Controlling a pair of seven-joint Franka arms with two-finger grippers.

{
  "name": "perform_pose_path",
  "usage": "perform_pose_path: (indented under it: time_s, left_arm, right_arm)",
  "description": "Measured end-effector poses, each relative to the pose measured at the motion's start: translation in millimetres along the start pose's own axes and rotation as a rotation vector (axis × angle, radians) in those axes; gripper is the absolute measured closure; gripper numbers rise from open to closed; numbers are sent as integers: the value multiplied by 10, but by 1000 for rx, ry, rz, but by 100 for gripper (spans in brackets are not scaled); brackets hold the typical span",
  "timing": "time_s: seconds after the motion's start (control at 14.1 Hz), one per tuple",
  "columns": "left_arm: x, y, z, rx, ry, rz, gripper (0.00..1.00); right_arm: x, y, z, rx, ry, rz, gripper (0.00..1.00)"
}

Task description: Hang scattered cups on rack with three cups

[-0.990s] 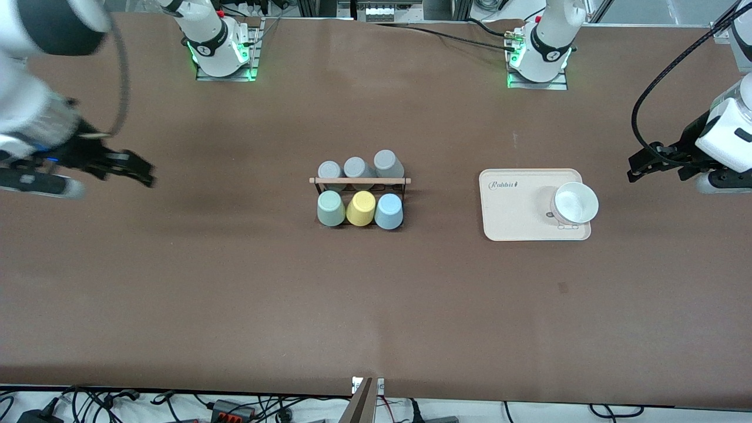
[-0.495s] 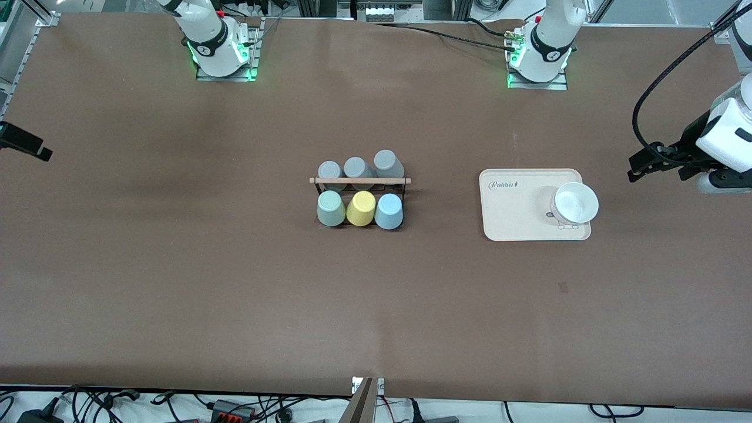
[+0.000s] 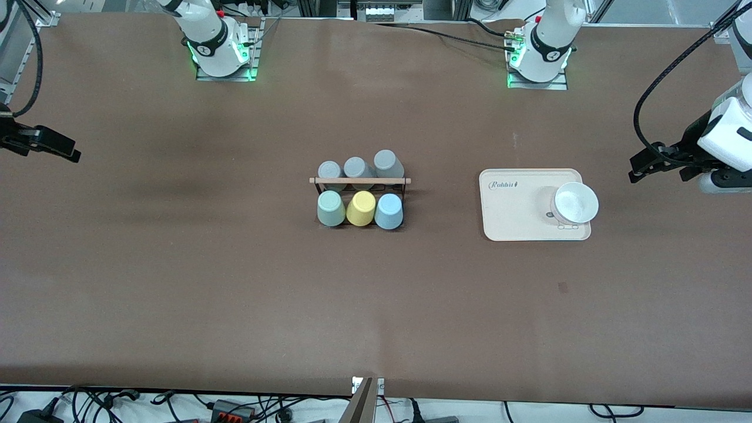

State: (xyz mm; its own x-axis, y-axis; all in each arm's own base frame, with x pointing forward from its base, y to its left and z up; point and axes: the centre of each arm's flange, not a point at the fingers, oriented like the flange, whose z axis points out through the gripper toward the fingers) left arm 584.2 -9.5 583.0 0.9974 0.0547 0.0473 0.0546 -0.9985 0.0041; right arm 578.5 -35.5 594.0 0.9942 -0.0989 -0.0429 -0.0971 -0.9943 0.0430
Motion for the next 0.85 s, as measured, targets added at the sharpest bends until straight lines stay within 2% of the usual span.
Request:
perform_pose_path:
  time_s: [0.85]
  left_arm:
    - [0,0,1,0,0,0,0]
  right_arm:
    - [48,-85,36,-3,10,-5,0]
